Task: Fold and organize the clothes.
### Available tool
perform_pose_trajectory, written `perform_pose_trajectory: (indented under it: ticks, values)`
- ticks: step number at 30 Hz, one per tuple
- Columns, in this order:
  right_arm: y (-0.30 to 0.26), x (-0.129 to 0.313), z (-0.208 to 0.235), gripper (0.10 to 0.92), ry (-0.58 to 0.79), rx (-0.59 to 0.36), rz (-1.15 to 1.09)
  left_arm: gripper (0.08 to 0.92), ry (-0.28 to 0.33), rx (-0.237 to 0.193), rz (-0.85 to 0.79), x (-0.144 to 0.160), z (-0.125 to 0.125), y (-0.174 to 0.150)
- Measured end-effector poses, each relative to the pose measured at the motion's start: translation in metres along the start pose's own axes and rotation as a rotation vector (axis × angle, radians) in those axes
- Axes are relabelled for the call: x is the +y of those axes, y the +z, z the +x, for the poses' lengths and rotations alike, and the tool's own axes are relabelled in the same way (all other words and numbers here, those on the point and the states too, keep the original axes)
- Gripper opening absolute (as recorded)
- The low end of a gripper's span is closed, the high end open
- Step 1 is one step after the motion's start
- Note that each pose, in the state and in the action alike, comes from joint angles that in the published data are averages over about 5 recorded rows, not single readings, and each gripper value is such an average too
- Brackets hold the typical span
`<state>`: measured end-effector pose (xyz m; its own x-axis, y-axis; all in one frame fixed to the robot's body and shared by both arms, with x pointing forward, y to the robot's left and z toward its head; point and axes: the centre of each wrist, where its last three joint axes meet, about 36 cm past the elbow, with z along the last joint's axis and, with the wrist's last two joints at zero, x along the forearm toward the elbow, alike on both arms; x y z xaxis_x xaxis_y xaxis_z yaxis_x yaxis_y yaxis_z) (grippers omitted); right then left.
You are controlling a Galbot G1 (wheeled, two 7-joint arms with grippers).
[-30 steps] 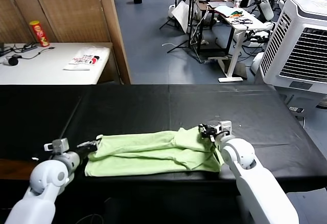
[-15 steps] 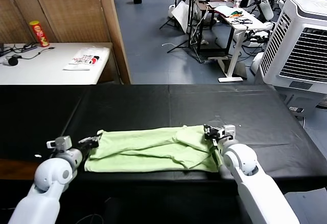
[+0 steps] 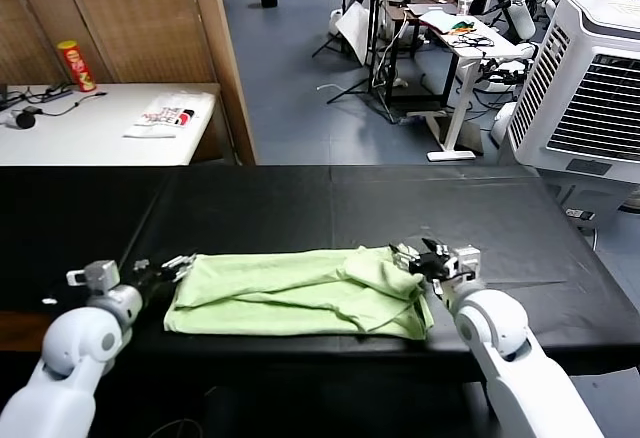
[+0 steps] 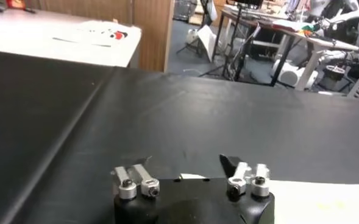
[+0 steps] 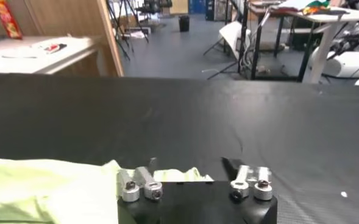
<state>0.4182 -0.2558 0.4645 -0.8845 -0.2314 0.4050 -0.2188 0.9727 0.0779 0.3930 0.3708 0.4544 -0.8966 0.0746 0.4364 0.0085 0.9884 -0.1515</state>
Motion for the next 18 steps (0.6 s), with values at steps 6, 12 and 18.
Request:
perform_pose_trajectory:
  ticks: [6,12,18]
  values:
    - [-0.001,0.004,0.023,0.798,-0.013,-0.022,-0.024,0.798,-0.017,-0.005,0.005,-0.011,0.020,0.030]
    - [-0.005,0.003,0.035,0.798,-0.007,-0.040,-0.024,0.798,-0.029,0.010,0.035,-0.014,0.026,0.050]
    - [-0.007,0.002,0.039,0.798,-0.005,-0.051,-0.023,0.748,-0.029,0.021,0.042,-0.021,0.027,0.065]
